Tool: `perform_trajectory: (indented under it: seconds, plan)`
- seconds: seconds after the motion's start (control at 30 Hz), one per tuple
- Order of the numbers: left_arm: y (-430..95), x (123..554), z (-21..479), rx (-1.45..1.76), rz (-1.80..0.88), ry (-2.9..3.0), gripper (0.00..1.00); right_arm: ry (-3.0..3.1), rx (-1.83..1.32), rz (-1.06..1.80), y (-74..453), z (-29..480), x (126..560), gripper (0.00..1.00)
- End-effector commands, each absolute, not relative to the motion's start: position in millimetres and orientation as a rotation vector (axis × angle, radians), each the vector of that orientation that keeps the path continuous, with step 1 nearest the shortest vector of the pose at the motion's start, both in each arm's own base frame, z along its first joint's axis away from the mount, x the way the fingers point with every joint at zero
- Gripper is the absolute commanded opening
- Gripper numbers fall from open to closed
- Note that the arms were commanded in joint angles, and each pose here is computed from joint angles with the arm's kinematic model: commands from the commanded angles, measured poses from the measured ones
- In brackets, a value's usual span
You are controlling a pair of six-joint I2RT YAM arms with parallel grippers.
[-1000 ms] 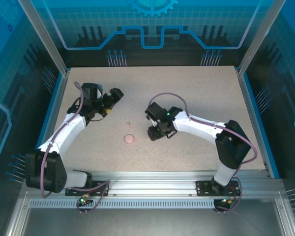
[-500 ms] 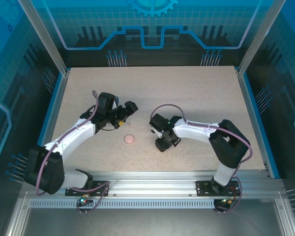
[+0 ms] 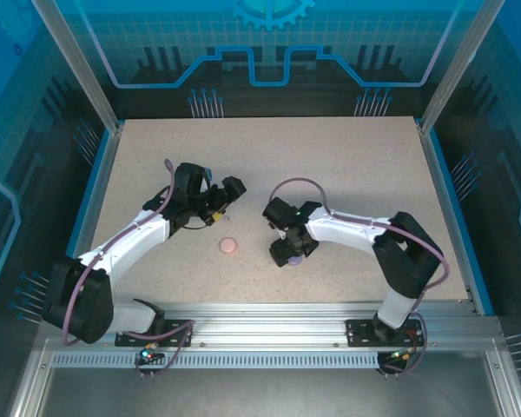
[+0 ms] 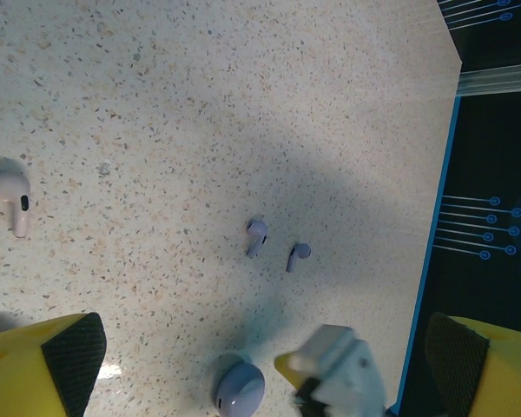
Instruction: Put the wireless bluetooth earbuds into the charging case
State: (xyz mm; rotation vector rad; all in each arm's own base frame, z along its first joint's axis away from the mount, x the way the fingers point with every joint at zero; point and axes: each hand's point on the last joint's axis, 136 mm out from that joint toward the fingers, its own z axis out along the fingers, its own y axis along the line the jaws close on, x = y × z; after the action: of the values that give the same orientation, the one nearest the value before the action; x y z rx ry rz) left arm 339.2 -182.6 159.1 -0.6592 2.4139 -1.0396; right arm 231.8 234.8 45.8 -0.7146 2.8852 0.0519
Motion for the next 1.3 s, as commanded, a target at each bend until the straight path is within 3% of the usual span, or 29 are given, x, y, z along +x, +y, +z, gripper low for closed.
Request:
perform_trajectory:
  seconds: [0.0,0.2,0.47,1.27]
  plan:
    - [-186,342,162,-0.639,-1.041,2.404,0.99,2.919,-0.361,0.202,238,86,221,0.78]
    - [-188,348,167,-0.597,-1.021,2.414,0.99,3.003,-0.079,0.424,240,73,189,0.79]
    - [-193,356,172,-0.572,-1.024,2.414,0.99,3.065,0.004,0.473,237,43,171,0.83]
    - [-190,350,163,-0.577,-1.006,2.440,0.99,3.035,0.088,0.487,252,38,220,0.83]
